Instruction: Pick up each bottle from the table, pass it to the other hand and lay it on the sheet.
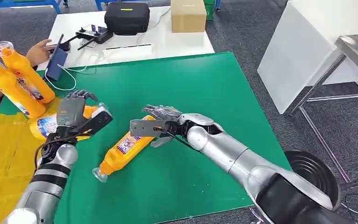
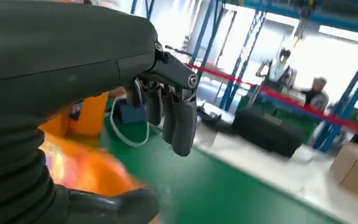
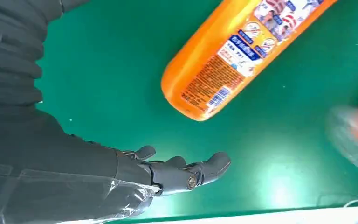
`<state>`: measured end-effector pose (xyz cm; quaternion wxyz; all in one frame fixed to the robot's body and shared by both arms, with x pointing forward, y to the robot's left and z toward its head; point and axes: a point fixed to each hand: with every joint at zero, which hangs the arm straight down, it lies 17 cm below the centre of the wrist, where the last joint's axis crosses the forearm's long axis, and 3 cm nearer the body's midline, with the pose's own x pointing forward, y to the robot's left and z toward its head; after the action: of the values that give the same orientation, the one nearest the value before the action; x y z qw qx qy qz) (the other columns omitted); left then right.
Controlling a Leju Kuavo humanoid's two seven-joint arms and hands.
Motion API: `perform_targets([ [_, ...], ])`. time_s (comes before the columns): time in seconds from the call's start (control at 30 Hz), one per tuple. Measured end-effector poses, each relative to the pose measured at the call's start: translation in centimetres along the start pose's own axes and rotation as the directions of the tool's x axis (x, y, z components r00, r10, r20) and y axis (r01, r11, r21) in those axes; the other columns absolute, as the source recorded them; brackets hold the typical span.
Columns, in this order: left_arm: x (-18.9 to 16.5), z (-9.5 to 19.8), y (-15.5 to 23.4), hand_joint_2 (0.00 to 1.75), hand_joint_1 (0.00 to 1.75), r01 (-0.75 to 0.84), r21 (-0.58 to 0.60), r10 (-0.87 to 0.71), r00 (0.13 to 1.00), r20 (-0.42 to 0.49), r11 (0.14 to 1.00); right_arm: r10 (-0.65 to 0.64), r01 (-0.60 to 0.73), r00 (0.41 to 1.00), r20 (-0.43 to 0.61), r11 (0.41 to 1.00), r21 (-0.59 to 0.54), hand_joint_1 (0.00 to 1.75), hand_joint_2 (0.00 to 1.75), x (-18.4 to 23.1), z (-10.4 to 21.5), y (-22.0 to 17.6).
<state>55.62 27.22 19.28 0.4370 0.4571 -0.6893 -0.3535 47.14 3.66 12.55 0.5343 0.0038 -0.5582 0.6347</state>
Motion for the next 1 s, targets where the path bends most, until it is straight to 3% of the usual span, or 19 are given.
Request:
perform_targets([
  [0.33, -2.4, 1.1, -5.8, 1.75, 1.75, -0.012, -0.237, -0.001, 0.999, -0.054, 0.971, 0.007, -0.007, 1.0, -0.03, 1.0, 0.008, 0.0, 1.75, -1.3, 0.4, 0.1],
  [0.37, -2.7, 1.3, -6.5, 1.75, 0.03, -0.001, -0.268, -0.015, 0.998, -0.061, 0.964, 0.008, -0.008, 0.999, -0.031, 1.0, 0.008, 0.0, 1.75, -1.4, 0.4, 0.1],
  [0.57, -3.6, 1.0, -6.4, 1.75, 0.0, -0.03, -0.243, 0.008, 0.996, -0.091, 0.97, 0.015, -0.014, 0.999, -0.035, 1.0, 0.007, 0.0, 1.75, -1.6, 0.4, 0.0],
  [0.6, -3.4, 1.0, -6.2, 0.0, 0.0, -0.062, -0.229, 0.042, 0.995, -0.09, 0.971, 0.016, -0.016, 0.999, -0.035, 1.0, 0.007, 0.0, 1.75, -1.6, 0.4, 0.0],
  [0.73, -1.1, 0.8, -3.5, 0.0, 0.0, -0.409, -0.109, 0.408, 0.913, -0.031, 0.906, 0.025, -0.025, 0.999, -0.036, 1.0, 0.0, 0.0, 1.75, -1.6, 0.4, -0.1],
  [0.83, 0.1, 0.4, 0.0, 0.0, 0.0, -0.662, 0.004, 0.662, 0.75, 0.012, 0.75, 0.059, -0.061, 0.997, -0.045, 0.998, -0.03, 0.0, 1.75, -1.7, 0.2, -0.7],
  [0.97, 1.0, 0.2, 2.7, 0.0, 0.0, -0.804, 0.055, 0.802, 0.595, 0.057, 0.592, 0.112, -0.114, 0.992, -0.051, 0.992, -0.046, 0.0, 1.75, -1.4, -0.3, -1.1],
  [1.0, 1.3, 0.2, 3.8, 0.0, 0.0, -0.855, 0.07, 0.852, 0.518, 0.077, 0.513, 0.144, -0.147, 0.988, -0.057, 0.988, -0.051, 0.0, 1.75, -1.3, -0.6, -1.3],
])
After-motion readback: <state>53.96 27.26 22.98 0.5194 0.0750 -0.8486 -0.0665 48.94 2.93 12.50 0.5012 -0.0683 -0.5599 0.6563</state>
